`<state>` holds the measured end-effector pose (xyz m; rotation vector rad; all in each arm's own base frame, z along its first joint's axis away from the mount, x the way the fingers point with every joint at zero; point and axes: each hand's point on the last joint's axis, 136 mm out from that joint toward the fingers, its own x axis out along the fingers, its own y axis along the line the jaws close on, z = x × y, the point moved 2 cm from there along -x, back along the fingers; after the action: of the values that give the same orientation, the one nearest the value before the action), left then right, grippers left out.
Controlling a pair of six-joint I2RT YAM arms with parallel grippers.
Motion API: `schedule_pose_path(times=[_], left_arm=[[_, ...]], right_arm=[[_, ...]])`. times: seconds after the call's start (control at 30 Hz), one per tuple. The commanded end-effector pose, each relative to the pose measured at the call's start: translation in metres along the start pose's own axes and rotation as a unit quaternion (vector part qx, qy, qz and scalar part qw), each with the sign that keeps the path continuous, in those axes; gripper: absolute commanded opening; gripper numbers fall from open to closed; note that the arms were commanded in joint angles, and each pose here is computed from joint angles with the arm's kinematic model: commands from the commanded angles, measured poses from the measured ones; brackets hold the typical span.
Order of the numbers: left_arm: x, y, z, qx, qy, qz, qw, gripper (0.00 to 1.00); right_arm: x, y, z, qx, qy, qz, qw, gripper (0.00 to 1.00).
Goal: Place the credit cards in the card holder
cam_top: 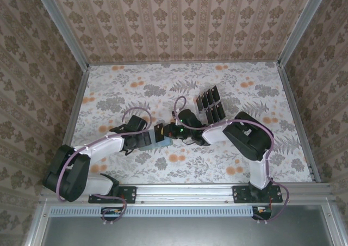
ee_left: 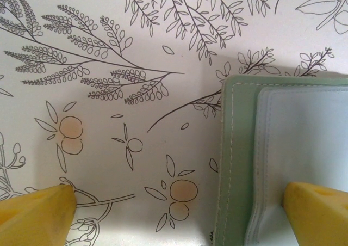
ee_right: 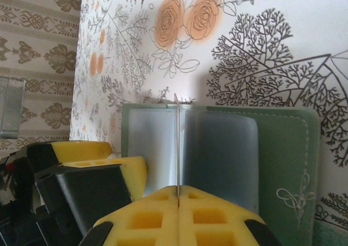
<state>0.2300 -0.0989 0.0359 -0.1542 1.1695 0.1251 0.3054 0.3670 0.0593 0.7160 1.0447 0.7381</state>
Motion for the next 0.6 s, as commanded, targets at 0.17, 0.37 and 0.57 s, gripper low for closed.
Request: schedule_pose_path(times=[0.17, 0.37, 0.57], left_arm=[[0.0046, 0.0199, -0.0182, 0.001, 0.030, 0.039, 0.999, 1.00], [0.0046, 0.0208, -0.0185, 0.003, 0.031, 0.041, 0.999, 1.00], [0.0044, 0.0207, -0.0180, 0.003, 0.030, 0.042, 0.999, 1.00]], right_arm=[[0.0039, 0.0001, -0.0034, 0.014, 0.004, 0.031, 0.999, 0.00], [0.0049, -0.0023, -0.0054, 0.020, 0.006, 0.033, 0.999, 0.00], [0.0059, -0.0063, -0.0078, 0.027, 0.007, 0.032, 0.999, 0.00]])
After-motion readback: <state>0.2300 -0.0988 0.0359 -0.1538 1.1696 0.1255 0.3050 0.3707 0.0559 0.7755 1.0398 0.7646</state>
